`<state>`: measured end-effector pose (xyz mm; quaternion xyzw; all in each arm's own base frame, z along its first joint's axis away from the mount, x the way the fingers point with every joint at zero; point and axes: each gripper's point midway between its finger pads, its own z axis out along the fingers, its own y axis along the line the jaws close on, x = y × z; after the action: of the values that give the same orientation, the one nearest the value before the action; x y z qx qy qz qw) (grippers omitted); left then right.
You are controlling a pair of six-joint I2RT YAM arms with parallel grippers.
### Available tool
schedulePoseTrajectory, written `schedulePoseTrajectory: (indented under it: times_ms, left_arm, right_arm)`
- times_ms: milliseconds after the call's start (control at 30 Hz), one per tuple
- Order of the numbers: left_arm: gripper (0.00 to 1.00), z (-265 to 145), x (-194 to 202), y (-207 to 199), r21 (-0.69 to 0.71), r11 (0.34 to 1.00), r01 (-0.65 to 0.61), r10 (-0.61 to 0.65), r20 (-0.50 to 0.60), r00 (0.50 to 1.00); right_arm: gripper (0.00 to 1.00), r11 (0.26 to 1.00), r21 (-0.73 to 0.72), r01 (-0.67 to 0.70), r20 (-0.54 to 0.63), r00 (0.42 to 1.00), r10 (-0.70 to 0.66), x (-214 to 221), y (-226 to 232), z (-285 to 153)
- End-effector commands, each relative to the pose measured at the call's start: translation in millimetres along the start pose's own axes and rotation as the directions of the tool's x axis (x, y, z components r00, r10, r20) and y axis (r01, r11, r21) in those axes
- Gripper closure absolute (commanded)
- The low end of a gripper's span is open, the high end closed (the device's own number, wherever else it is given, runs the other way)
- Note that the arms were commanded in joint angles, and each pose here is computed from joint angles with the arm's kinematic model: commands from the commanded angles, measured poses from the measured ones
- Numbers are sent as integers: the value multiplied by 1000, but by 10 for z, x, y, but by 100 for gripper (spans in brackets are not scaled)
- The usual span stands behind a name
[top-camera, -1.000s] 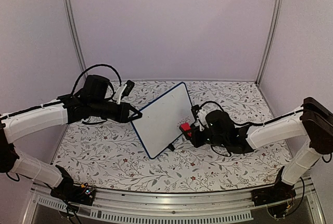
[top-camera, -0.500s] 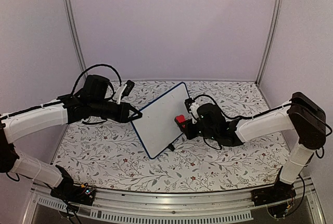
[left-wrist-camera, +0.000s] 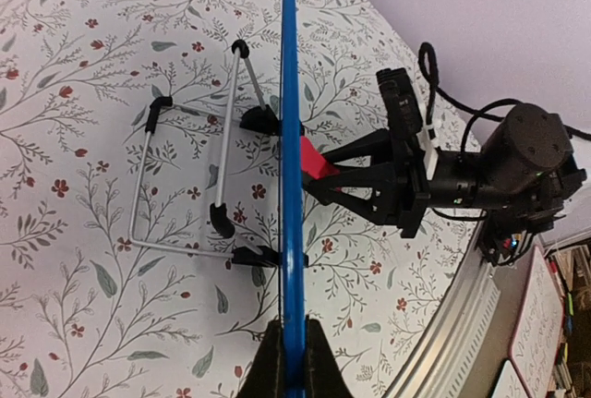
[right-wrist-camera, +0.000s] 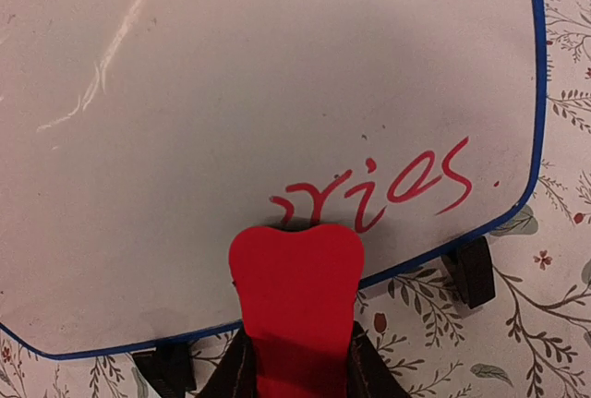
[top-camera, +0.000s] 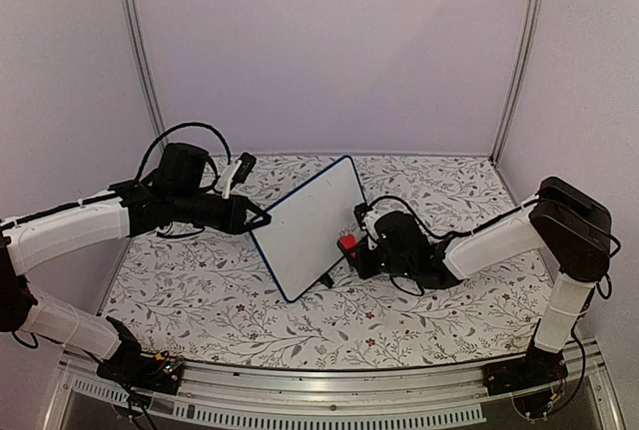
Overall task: Erase the whiteboard
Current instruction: Erase the whiteboard on the whiteboard stand.
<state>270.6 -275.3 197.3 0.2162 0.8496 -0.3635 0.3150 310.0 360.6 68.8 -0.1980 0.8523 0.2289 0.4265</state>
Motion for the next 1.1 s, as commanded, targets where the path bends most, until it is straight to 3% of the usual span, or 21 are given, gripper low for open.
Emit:
schedulePoseTrajectory:
  times_ms: [0, 333, 733, 1067]
  left_arm:
    - [100, -10, -130, -169, 83, 996, -29, 26, 41, 999]
    - [100, 5, -139, -102, 69, 997, -17, 14, 38, 999]
    - [100, -63, -183, -135, 72, 997, -26, 21, 60, 998]
    - [100, 17, -110, -43, 44, 999, 2, -2, 17, 1000]
  right_arm:
    - [79, 1000, 6, -11, -116, 993, 11, 460, -114, 82]
    - [80, 999, -42, -18, -93, 996, 15, 283, -16, -125]
    - [79, 1000, -13, 14, 172, 985, -12, -894, 109, -666]
    - [80, 1000, -22, -15, 141, 990, 18, -726, 108, -431]
